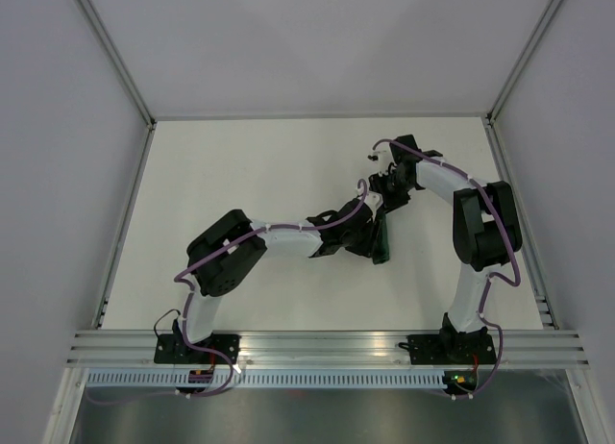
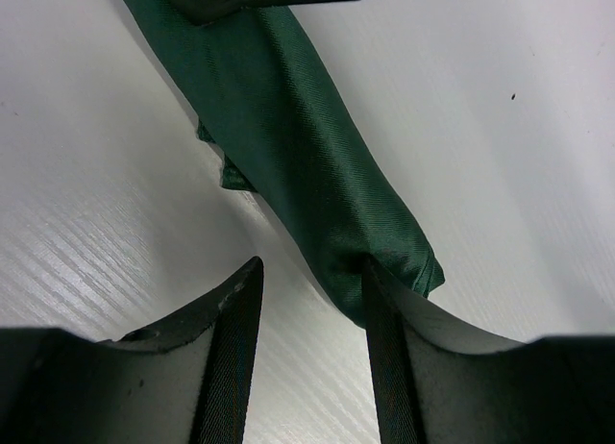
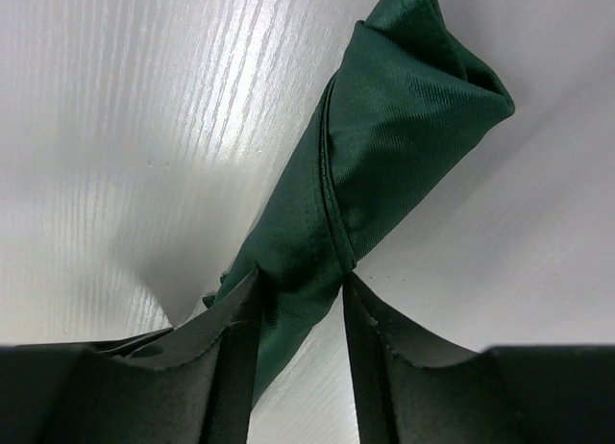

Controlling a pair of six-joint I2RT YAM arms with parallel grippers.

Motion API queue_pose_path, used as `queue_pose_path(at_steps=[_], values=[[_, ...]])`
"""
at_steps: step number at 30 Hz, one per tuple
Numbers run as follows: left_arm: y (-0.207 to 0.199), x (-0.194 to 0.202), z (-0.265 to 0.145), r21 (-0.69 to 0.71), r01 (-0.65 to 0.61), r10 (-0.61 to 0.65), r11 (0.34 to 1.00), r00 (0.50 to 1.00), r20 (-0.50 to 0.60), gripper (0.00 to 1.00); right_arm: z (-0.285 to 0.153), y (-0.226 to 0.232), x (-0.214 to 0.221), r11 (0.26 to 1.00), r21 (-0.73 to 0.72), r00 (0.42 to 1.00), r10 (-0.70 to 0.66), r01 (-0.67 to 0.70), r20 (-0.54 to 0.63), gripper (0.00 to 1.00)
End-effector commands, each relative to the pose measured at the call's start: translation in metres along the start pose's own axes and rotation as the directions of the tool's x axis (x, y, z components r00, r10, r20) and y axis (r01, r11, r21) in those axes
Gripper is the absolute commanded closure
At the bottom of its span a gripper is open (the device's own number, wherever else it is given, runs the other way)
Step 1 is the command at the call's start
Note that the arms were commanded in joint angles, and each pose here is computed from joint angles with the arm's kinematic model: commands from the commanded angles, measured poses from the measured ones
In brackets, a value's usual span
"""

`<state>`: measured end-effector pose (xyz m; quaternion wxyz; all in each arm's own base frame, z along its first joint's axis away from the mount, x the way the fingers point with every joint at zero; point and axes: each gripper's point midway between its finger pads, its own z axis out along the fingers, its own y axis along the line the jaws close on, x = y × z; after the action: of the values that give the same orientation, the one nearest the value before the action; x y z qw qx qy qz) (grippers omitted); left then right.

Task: Fold the napkin, place the utensils inside, and roll it up
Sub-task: Roll the napkin with the utensil

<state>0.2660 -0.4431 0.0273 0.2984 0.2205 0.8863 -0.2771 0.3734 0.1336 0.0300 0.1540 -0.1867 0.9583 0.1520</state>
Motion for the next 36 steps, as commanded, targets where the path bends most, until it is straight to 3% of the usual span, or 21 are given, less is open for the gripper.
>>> queue_pose_path(at_steps=[1,13,36], values=[[0.004,0.0,0.002,-0.03,-0.018,0.018,0.999,1.0,-0.008,0.5,-0.008,-0.002,-0.012,0.999,0.035,1.0,-0.011,0.01,0.013,0.54],[-0.012,-0.028,-0.016,0.01,-0.038,0.037,0.999,0.998,0.054,0.48,-0.017,0.0,-0.019,0.999,0.038,0.999,-0.017,0.016,0.027,0.43],[-0.038,-0.085,-0.063,0.056,-0.089,0.079,0.994,0.983,0.164,0.44,-0.04,0.011,-0.038,0.999,0.005,0.995,-0.045,0.045,0.09,0.41]])
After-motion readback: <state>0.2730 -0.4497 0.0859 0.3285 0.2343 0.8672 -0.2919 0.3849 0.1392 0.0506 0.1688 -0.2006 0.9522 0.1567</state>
